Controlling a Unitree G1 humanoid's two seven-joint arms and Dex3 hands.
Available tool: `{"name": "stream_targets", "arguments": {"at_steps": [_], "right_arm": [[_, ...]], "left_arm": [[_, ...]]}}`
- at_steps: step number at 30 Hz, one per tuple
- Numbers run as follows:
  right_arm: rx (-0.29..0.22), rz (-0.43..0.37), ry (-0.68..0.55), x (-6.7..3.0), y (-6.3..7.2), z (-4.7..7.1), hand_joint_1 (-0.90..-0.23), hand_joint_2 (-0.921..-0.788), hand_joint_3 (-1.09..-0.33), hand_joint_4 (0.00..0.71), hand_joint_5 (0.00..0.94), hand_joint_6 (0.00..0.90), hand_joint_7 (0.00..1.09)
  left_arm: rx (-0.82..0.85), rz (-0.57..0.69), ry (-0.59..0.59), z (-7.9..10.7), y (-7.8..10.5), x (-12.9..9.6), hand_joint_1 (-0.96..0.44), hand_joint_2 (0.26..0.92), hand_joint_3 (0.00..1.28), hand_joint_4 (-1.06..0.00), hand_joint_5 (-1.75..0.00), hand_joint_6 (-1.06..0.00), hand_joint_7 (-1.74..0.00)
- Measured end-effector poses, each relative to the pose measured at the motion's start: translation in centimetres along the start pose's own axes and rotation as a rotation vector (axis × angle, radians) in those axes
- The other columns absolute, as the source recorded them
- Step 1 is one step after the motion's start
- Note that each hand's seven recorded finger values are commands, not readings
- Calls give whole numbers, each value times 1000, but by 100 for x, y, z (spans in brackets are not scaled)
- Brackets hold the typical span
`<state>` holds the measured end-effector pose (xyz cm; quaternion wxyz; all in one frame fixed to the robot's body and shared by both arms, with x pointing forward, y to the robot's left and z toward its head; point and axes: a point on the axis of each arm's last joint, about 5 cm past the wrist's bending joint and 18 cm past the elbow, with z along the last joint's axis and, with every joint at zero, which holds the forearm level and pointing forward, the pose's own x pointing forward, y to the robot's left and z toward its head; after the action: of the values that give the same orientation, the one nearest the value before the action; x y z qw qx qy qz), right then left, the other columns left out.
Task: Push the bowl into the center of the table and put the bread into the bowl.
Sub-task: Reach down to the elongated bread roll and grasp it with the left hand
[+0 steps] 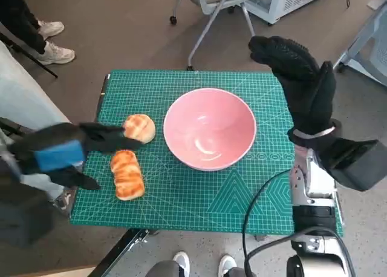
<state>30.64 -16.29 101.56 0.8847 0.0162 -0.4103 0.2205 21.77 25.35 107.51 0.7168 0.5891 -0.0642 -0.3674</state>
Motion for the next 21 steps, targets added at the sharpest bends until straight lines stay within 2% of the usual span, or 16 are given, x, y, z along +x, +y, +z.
{"name": "stream_targets", "arguments": {"at_steps": [16, 21], "right_arm": [[18, -1, -11, 3, -9, 3, -668, -921, -758, 167, 2, -1, 588], [19, 3, -13, 3, -10, 4, -664, -921, -765, 166, 1, -1, 578]], "left_arm": [[114, -49, -6, -246, -360, 317, -164, 738, 2, -412, -9, -518, -21], [169, -48, -24, -279, -420, 382, -188, 740, 2, -419, -7, -526, -17]]}}
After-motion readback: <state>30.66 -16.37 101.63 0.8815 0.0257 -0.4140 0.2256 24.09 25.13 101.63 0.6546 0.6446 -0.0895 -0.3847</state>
